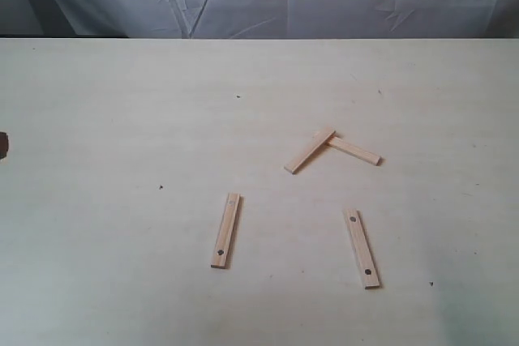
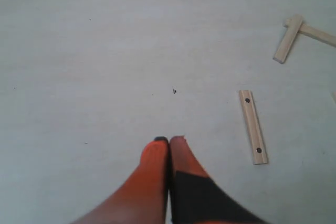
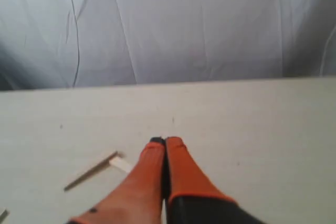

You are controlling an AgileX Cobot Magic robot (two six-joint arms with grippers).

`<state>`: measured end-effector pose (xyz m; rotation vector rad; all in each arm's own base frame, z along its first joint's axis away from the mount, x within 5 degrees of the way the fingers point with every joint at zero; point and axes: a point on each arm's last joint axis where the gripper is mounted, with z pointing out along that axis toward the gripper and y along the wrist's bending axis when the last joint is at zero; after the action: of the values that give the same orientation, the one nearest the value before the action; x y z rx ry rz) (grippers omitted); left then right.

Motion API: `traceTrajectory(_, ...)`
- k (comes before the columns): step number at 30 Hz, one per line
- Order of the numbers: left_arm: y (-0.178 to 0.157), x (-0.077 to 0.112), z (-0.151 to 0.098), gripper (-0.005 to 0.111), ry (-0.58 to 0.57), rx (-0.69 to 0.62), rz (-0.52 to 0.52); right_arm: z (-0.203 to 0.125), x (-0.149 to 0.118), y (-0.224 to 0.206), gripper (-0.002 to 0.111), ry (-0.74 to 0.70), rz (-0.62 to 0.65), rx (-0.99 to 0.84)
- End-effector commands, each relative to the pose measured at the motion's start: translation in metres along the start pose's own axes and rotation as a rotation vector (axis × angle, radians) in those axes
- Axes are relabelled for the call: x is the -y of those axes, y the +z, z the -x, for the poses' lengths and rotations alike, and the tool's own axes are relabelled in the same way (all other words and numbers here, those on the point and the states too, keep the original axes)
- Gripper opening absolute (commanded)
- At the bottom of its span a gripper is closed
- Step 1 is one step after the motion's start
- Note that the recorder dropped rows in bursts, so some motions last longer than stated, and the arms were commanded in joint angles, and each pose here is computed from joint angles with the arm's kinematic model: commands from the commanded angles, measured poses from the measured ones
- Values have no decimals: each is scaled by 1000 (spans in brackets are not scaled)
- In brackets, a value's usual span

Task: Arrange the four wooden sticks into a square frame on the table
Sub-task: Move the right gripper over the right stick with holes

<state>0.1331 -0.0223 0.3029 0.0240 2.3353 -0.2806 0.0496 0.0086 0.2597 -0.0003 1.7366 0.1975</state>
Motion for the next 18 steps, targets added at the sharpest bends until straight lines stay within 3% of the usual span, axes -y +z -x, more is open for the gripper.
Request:
traceTrajectory(1,-17,1,-14,0,15,67,-3,17,-7,14,-1,62,16,-282)
traceTrajectory(18,-34,4,-20,0,30,156,-11,14,-13,98,-1,205,24,-712)
